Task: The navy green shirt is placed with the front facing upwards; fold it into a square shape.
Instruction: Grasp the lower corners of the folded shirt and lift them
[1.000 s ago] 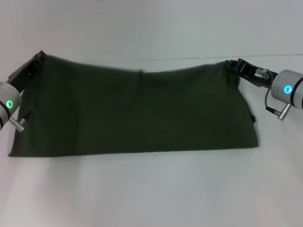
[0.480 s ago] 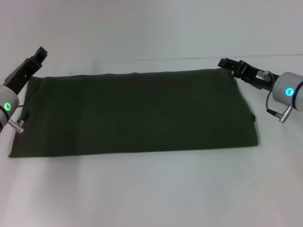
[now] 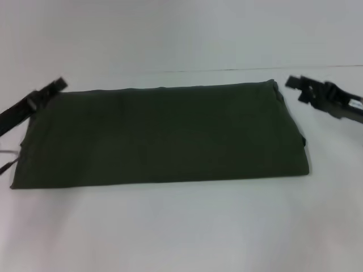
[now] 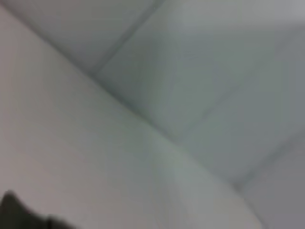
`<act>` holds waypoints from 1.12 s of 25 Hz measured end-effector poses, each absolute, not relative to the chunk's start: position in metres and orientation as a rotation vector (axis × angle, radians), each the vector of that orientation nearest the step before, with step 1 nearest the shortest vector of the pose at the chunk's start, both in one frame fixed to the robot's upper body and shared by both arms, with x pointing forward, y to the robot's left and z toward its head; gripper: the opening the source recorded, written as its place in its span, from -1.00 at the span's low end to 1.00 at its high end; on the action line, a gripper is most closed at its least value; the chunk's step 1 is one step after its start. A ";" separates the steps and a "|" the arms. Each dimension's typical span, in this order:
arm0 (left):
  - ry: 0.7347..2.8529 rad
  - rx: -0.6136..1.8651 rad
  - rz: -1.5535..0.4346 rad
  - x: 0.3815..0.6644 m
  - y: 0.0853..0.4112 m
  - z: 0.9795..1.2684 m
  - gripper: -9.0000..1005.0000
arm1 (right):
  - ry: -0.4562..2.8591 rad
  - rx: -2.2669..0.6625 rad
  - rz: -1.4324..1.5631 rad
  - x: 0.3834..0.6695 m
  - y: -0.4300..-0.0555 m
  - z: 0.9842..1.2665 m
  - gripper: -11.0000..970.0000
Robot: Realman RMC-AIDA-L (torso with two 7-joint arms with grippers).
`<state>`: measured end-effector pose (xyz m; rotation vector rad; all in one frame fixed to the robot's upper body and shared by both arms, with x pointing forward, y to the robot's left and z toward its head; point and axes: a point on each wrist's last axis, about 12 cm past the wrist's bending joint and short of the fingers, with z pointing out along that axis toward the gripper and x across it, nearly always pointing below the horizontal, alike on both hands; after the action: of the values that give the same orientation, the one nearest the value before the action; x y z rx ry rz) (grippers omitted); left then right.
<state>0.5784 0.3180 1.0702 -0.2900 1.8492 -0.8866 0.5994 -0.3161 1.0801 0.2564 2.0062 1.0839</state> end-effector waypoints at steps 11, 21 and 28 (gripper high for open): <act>2.224 0.007 -0.757 0.540 0.384 1.089 0.41 | 2.147 0.072 1.134 0.560 -0.341 1.072 0.61; 2.426 -0.086 -0.635 0.549 0.389 1.079 0.42 | 2.179 0.061 1.132 0.554 -0.340 1.067 0.61; 2.443 -0.078 -0.620 0.549 0.390 1.079 0.42 | 2.191 0.050 1.130 0.554 -0.338 1.066 0.61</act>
<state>0.5493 0.3903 1.0790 -0.0777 2.4429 -0.6203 0.5539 -0.3375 1.0659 0.0496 2.1910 1.1303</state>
